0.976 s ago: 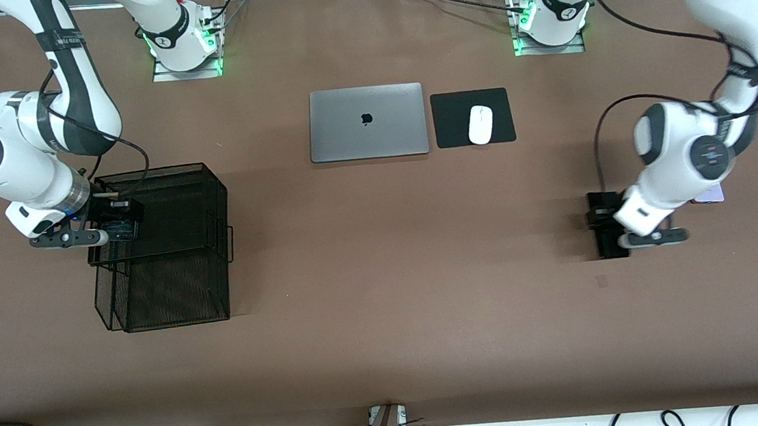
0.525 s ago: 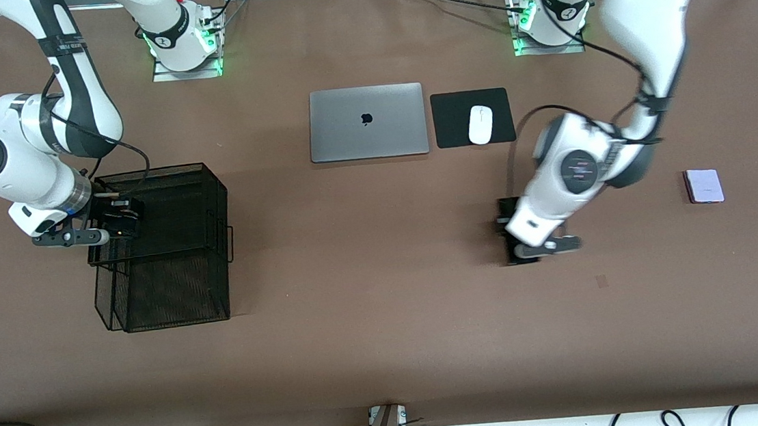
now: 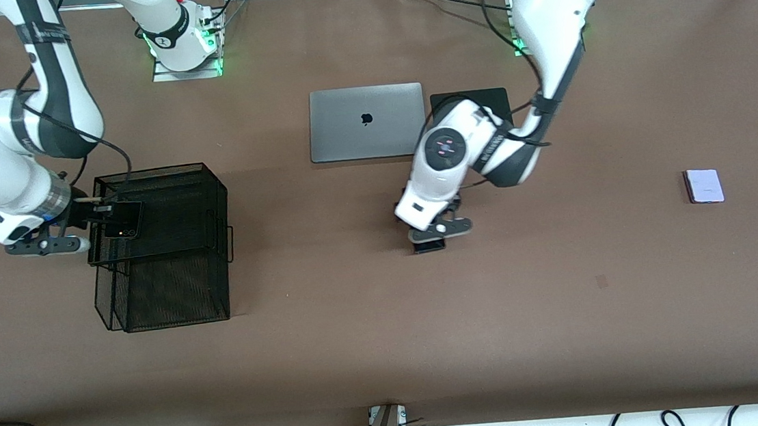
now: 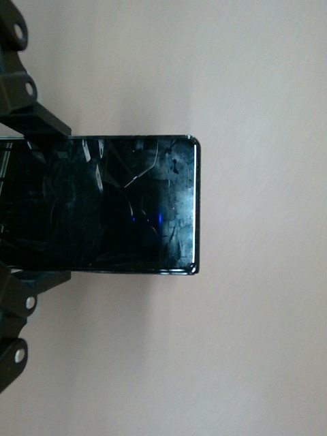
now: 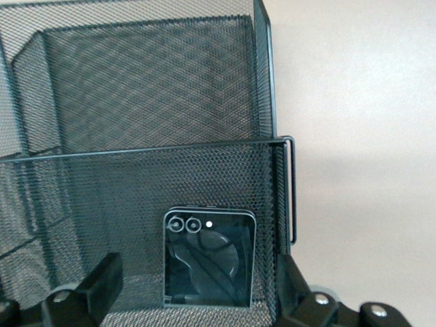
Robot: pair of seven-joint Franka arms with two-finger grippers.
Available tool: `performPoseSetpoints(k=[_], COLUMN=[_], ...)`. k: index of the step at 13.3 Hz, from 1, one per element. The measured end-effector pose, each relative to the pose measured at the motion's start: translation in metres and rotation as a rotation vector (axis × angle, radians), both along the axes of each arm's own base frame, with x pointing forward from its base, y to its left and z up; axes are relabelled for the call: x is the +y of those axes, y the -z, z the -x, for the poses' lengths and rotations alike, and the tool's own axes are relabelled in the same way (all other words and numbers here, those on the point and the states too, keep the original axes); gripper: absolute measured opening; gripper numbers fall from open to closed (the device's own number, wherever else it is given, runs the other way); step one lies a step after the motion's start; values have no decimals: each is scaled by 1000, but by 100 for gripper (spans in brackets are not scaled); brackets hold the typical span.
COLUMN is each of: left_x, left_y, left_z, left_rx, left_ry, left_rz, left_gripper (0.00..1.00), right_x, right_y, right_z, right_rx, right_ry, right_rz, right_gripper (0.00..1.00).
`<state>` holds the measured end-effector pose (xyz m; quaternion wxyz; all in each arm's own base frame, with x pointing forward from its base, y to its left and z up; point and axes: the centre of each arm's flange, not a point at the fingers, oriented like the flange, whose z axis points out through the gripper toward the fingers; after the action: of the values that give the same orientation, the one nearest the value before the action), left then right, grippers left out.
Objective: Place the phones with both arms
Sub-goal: 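Set the tall phone down beside the laptop and open the left gripper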
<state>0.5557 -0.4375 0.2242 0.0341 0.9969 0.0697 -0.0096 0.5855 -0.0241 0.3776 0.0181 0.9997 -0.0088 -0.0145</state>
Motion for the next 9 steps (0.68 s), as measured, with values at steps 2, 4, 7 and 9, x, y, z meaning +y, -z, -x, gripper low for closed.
performPoseSetpoints(k=[2, 4, 7, 9], left_x=[-28, -47, -48, -47], left_y=[6, 9, 20, 31], left_z=[11, 8, -14, -19], left_rx=[-3, -21, -55, -72], left_ry=[24, 33, 11, 11], left_rz=[9, 25, 36, 11], left_gripper=[79, 79, 79, 79], right_x=[4, 10, 17, 18], right_y=[-13, -18, -26, -26], right_z=[-5, -8, -12, -12], right_rx=[-4, -13, -29, -30], right_ry=[-7, -17, -30, -30], right_rz=[-3, -3, -4, -4], right_gripper=[100, 100, 100, 100])
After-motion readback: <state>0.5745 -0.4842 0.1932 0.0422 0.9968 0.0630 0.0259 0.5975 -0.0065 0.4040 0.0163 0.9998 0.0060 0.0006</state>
